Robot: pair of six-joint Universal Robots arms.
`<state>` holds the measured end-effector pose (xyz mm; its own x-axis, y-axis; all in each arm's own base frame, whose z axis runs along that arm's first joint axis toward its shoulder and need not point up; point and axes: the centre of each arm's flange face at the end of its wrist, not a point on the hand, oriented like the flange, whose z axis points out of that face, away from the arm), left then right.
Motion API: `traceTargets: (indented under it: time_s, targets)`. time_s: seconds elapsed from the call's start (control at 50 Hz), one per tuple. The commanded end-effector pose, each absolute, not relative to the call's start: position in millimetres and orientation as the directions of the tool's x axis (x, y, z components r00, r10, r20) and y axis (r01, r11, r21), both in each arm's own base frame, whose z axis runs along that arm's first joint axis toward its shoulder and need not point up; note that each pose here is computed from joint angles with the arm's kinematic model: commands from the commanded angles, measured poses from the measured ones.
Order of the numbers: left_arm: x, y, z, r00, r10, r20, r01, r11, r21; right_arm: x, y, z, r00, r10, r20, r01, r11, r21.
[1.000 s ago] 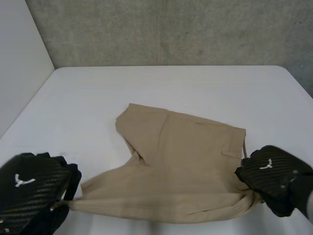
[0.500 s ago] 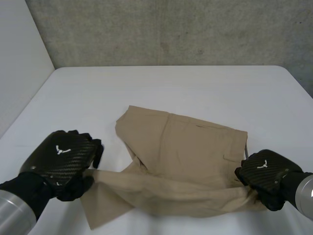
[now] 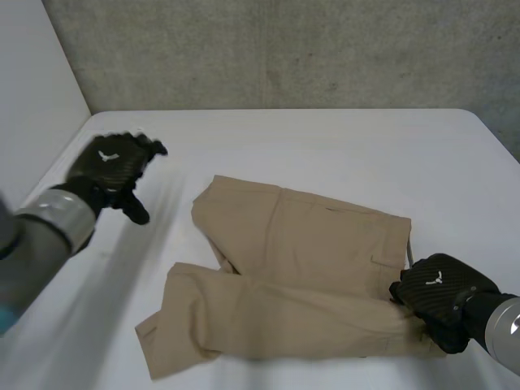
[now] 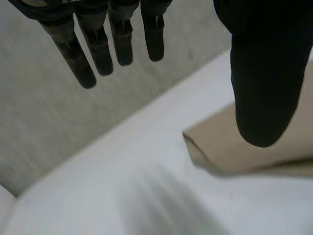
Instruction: Fold the shorts.
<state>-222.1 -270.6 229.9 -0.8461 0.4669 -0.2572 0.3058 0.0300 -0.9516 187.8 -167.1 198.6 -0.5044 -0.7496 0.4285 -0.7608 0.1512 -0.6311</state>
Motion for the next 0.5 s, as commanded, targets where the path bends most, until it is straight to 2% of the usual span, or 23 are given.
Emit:
traceTargets:
  time_s: [0.02, 0.1, 0.24, 0.36, 0.5]
  targets:
    - [-234.3, -333.4, 160.9, -0.85, 0.482, -0.214, 0.345, 0.201, -0.917, 187.8, -169.8, 200.8, -0.508, -0.734, 0.45, -0.757, 0.132, -0.64]
    - [-238.9, -348.5, 141.7, -0.845, 0.499, -0.194, 0.352, 0.243, -0.904, 188.6, -168.2, 199.9, -0.507, -0.738, 0.446, -0.756, 0.132, -0.641]
    - [-244.6, -365.7, 124.0, -0.855, 0.497, -0.148, 0.315, 0.27, -0.91, 190.2, -167.6, 196.1, -0.501, -0.737, 0.454, -0.756, 0.118, -0.643]
    - [-250.5, -365.0, 121.3, -0.852, 0.506, -0.132, 0.304, 0.275, -0.912, 190.5, -169.9, 195.4, -0.504, -0.728, 0.466, -0.755, 0.109, -0.646]
    - [-270.4, -351.3, 118.4, -0.818, 0.561, -0.125, 0.318, 0.26, -0.912, 190.6, -170.9, 196.4, -0.505, -0.725, 0.469, -0.753, 0.104, -0.649]
